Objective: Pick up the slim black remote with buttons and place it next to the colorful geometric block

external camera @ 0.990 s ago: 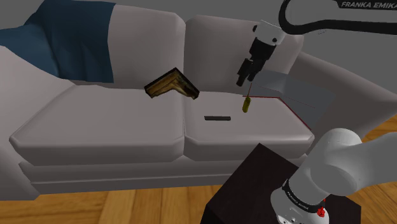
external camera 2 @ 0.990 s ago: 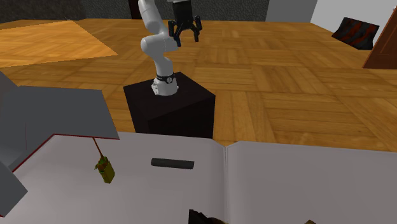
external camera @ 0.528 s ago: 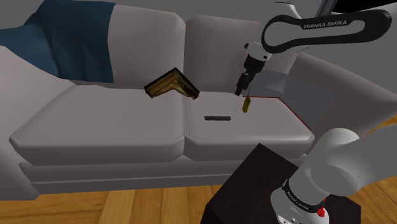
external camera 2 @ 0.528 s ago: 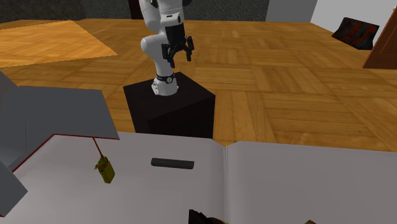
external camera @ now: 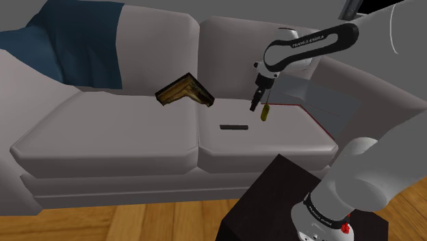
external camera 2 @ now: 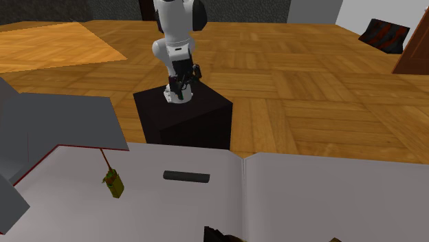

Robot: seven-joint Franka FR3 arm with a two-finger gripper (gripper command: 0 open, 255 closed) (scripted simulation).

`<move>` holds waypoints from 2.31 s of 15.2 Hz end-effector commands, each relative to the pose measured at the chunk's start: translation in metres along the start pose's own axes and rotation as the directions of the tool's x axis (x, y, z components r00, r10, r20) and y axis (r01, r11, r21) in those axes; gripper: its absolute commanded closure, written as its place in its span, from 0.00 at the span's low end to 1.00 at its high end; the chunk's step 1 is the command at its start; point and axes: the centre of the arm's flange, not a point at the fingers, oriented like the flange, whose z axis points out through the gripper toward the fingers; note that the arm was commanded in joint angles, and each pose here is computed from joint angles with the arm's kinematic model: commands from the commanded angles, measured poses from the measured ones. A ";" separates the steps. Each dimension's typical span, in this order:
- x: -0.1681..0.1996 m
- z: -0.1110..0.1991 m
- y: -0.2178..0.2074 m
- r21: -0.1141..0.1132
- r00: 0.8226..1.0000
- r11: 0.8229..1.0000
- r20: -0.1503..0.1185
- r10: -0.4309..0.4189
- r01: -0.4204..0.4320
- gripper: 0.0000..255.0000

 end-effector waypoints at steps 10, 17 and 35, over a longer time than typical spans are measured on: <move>0.037 0.108 0.095 0.029 0.973 0.975 0.060 -0.223 0.221 0.00; 0.066 0.179 0.150 0.055 0.929 0.934 0.094 -0.357 0.353 0.00; 0.086 0.276 0.188 0.078 0.882 0.890 0.118 -0.456 0.449 0.00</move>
